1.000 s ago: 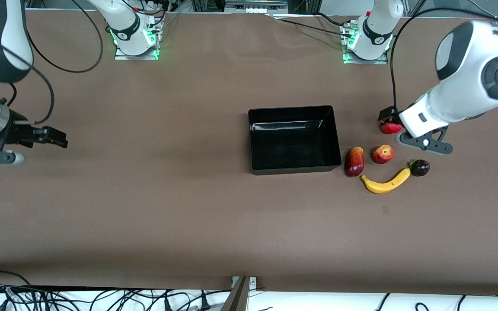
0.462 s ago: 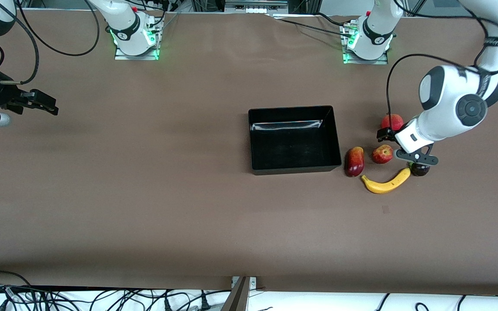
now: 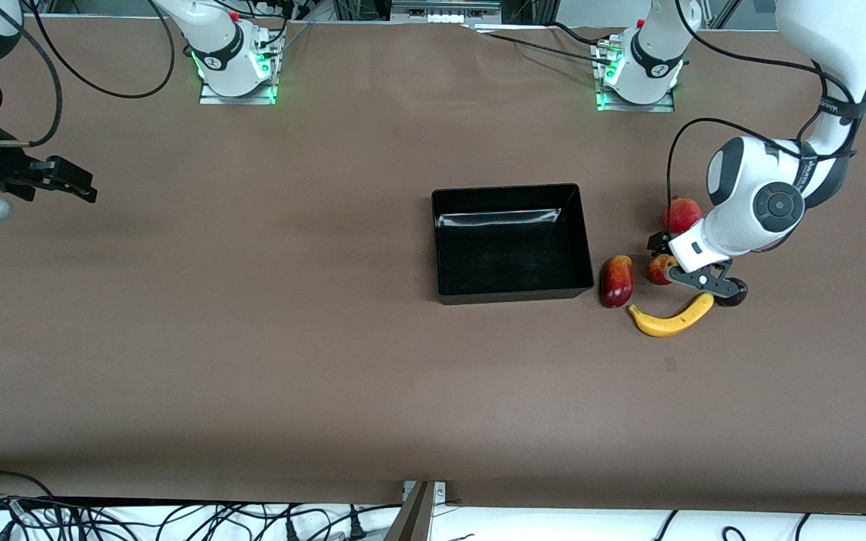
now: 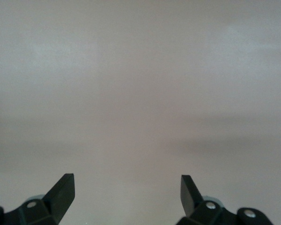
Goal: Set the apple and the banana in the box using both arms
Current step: 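Lower the left gripper onto the red apple and grasp it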
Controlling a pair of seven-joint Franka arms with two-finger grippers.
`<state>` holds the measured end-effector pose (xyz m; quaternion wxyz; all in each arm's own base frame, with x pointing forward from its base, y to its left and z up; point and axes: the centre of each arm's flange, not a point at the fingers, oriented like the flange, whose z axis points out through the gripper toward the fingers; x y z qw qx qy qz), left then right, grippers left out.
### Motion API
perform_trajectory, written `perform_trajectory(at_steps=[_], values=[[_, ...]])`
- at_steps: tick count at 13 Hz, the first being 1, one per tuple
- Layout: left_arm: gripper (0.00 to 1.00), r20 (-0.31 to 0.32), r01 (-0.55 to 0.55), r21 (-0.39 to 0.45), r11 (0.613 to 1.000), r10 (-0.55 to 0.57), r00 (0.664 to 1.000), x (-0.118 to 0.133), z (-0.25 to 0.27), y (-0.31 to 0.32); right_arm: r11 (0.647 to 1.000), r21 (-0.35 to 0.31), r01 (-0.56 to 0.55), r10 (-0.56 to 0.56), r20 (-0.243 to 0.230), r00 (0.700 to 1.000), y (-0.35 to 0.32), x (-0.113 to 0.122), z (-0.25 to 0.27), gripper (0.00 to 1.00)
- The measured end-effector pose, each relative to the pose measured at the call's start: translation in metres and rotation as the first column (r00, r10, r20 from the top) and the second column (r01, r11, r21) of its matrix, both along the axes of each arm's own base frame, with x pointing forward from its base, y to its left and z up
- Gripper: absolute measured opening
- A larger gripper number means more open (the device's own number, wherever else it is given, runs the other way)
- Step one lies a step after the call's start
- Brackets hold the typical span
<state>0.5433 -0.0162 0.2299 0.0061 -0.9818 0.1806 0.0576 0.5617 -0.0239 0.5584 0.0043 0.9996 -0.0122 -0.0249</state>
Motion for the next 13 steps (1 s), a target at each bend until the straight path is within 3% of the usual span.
perform_trajectory(at_steps=[8, 11, 13], values=[[1.0, -0.026, 0.055, -0.021, 0.998, -0.055, 0.998, -0.004, -0.037, 0.007, 1.0, 0.007, 0.001, -0.001, -0.023, 1.0, 0.001, 0.007, -0.008, 1.0], [0.74, -0.032, 0.055, -0.02, 0.998, -0.056, 0.998, -0.005, -0.036, 0.008, 1.0, 0.007, -0.002, 0.003, -0.028, 1.0, 0.003, 0.007, -0.009, 1.0], [0.74, -0.028, 0.056, -0.019, 0.998, -0.057, 0.998, -0.003, -0.031, 0.007, 1.0, 0.008, -0.002, 0.003, -0.041, 0.999, 0.003, 0.006, -0.01, 1.0]])
